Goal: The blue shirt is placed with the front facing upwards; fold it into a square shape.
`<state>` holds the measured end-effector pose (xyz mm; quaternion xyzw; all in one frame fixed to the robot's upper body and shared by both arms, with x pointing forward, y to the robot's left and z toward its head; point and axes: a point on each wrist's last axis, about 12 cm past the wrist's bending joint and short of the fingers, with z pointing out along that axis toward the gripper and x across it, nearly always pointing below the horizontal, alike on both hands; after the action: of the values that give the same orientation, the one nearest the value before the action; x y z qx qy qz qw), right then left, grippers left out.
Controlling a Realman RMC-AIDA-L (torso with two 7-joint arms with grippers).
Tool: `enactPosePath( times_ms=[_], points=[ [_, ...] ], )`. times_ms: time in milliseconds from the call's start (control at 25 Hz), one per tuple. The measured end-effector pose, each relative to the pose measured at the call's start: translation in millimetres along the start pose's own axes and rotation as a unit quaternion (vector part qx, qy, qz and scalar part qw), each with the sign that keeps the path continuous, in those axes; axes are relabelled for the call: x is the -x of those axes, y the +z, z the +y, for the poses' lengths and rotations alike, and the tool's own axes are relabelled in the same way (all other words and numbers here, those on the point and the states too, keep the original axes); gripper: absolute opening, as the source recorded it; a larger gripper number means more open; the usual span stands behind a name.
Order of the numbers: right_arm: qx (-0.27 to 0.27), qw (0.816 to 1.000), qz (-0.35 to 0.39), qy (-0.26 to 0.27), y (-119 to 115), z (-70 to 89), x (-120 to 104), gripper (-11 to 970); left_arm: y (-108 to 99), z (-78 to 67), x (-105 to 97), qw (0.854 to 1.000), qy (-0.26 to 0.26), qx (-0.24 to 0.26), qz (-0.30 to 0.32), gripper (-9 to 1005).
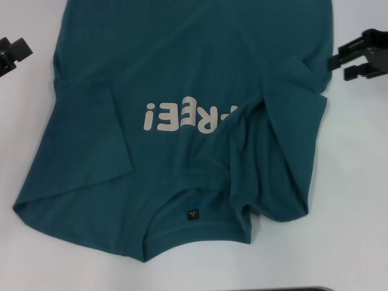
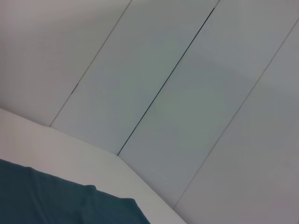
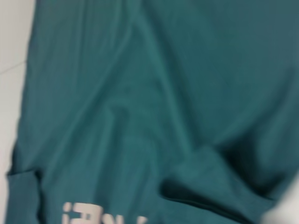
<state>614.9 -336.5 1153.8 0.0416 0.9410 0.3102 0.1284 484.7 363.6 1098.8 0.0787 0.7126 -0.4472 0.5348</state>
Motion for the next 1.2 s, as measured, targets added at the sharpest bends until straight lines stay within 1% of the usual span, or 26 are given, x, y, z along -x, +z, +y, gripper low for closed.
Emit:
enactPosePath(
  times_ms=[80,200,320,440,640,800,920,1200],
  points=[
    [-0.012,1.0,0.005,-0.008,-5,-4.4,-3,509,1,0.2,1,1.0,0.001,-0.001,-0.001,887],
    [-0.033,0.999,0.02,-0.034,-2,-7.8,-6,508,3,0.1,2,1.0,0.001,-0.002,-0.001,887],
    [-0.054,0.996,0.034,-0.06,8,-4.1,-7,505,4,0.0,1,1.0,0.0,-0.002,-0.002,887],
    [-0.072,0.994,0.033,-0.072,15,-0.2,-4,502,4,-0.2,1,1.0,-0.001,-0.002,-0.002,887],
    [-0.091,0.992,0.032,-0.084,27,4.0,-3,500,3,-0.3,0,1.0,-0.003,-0.001,-0.003,887],
    [-0.092,0.991,0.027,-0.088,37,7.0,-4,492,2,-0.3,-1,1.0,-0.004,0.0,-0.004,887],
    [-0.095,0.991,0.027,-0.088,44,6.3,-6,485,3,-0.3,0,1.0,-0.004,-0.001,-0.004,887],
    [-0.097,0.992,0.02,-0.083,53,4.9,-7,467,4,-0.4,1,1.0,-0.003,-0.003,-0.004,886]
  ],
)
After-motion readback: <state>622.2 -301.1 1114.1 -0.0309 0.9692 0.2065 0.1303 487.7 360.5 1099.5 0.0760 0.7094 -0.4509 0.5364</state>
